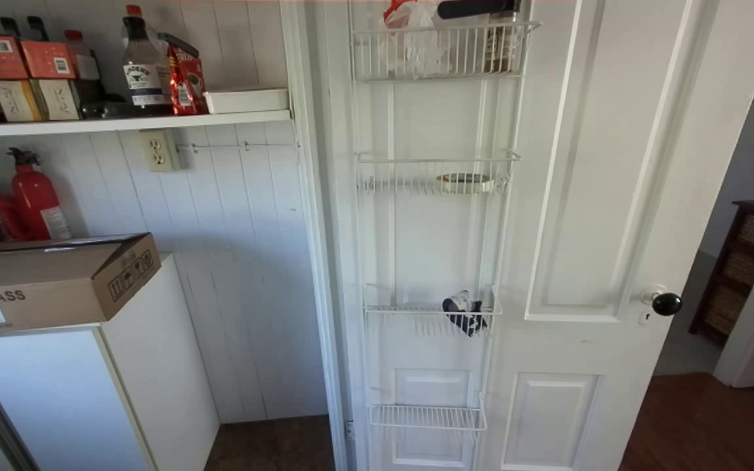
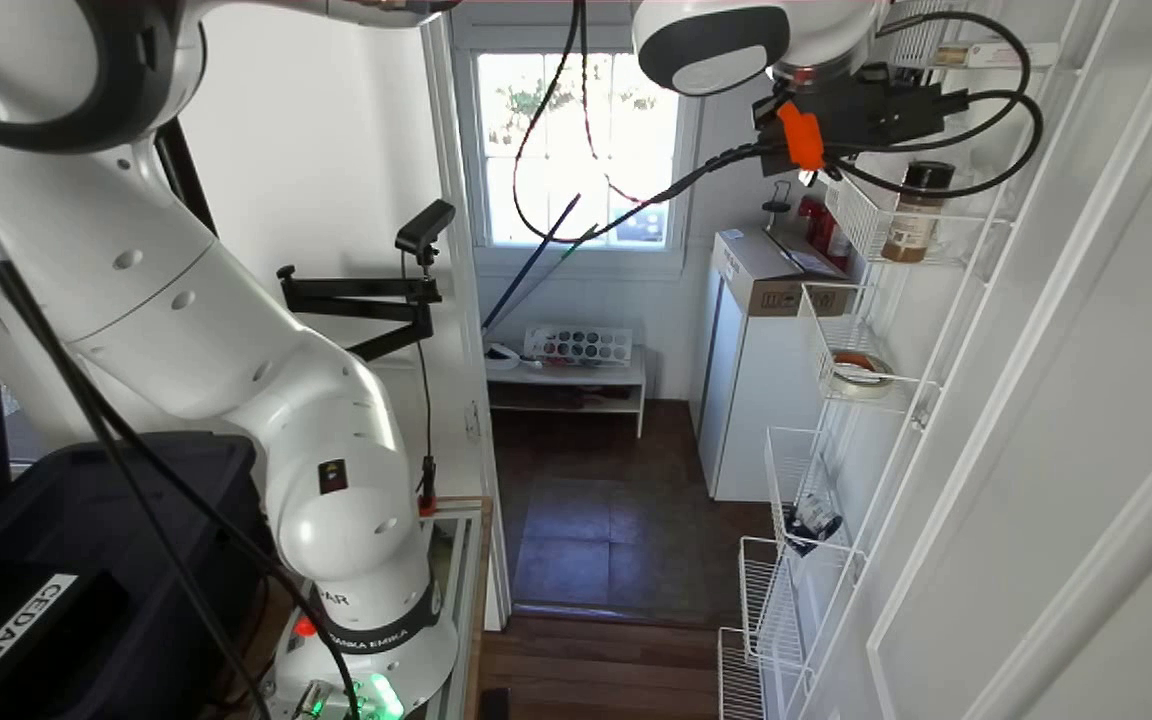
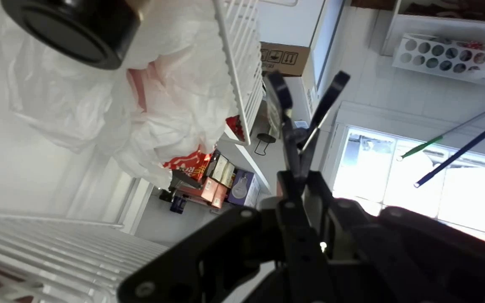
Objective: Place the clip on the middle shelf
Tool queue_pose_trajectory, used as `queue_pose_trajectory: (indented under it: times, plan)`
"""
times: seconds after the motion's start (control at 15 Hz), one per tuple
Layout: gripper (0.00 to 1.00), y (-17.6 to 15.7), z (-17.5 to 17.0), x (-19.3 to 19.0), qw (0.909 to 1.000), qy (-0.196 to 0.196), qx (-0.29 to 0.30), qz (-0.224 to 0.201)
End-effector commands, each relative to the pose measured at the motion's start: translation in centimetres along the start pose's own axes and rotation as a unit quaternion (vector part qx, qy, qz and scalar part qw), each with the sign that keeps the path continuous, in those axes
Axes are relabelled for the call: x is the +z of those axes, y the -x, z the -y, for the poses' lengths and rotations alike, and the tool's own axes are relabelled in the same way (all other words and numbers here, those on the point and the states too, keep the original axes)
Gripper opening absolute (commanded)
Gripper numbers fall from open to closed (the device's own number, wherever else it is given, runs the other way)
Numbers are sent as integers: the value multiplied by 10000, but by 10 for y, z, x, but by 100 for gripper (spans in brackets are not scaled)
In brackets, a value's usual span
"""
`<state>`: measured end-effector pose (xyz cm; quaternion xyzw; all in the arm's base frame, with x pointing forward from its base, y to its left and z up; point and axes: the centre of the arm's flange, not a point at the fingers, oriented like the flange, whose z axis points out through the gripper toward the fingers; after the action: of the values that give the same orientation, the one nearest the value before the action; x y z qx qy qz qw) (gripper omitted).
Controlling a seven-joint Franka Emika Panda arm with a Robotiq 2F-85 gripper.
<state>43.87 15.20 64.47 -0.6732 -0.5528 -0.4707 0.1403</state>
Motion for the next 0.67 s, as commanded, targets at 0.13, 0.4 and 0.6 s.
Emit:
queue_pose_trajectory:
  times: [0.13,0.4,0.6]
  plan:
    - [3,13,20,-1,9983,-474,294,184]
    - [3,47,36,14,9955,-676,486,446]
    - [3,77,41,23,9943,-651,685,502]
